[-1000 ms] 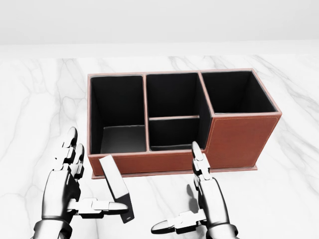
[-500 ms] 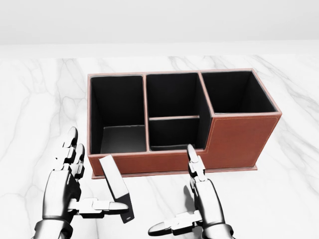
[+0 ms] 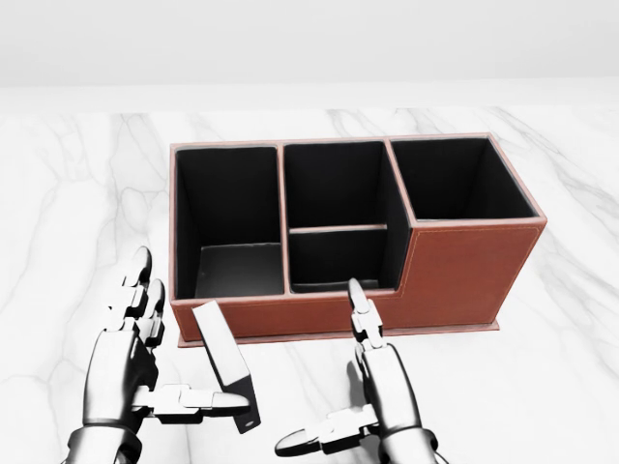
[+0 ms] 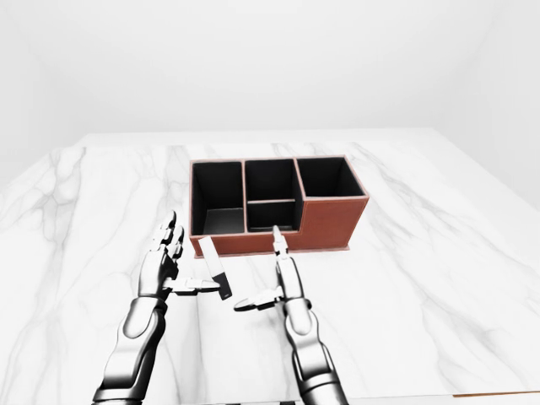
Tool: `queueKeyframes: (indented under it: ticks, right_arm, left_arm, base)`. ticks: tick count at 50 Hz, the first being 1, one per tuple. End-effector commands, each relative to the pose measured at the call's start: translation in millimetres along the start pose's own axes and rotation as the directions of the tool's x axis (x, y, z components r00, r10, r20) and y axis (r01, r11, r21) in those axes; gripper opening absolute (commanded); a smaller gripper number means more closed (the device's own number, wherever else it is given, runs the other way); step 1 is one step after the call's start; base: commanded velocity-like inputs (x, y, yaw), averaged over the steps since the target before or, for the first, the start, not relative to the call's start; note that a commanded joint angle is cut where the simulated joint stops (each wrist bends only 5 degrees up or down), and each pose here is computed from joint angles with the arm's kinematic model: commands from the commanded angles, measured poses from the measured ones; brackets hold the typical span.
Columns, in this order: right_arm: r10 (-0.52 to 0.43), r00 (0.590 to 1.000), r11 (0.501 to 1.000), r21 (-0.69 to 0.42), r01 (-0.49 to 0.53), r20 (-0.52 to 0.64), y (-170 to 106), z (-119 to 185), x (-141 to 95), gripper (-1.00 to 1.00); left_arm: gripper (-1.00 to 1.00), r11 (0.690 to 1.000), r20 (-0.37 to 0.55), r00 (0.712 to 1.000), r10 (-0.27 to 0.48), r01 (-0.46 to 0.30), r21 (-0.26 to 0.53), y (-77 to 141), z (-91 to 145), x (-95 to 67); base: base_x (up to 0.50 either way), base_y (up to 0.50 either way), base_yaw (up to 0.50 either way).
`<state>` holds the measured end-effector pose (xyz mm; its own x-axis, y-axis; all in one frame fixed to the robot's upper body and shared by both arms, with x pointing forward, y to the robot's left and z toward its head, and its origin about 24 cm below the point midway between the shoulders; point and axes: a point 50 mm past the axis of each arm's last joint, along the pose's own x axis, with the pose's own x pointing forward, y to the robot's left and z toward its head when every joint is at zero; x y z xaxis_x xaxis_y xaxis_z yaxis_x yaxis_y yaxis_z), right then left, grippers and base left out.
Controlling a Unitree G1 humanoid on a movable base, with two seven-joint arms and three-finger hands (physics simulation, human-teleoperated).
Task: Pick up the book and place it in the right compartment of the caddy.
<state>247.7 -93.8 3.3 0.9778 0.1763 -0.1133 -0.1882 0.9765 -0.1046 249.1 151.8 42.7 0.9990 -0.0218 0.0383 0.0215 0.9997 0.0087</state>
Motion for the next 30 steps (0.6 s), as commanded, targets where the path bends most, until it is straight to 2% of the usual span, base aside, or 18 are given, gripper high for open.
queueKeyframes:
  ticks: [1,30]
  right_arm:
    - [0.013,1.000,1.000,0.000,-0.013,-0.015,4,-2,3,1.00]
    - [0.043,0.999,0.999,-0.025,-0.043,-0.001,24,4,13,1.00]
  left_arm:
    - [1.00,1.000,0.000,1.000,-0.002,0.002,0.001,0,0,0.3]
    - [1.00,1.000,0.002,1.000,-0.002,0.002,0.002,0,0,-0.7]
  base:
    - [0.00,0.00,0.00]
    - [0.00,0.00,0.00]
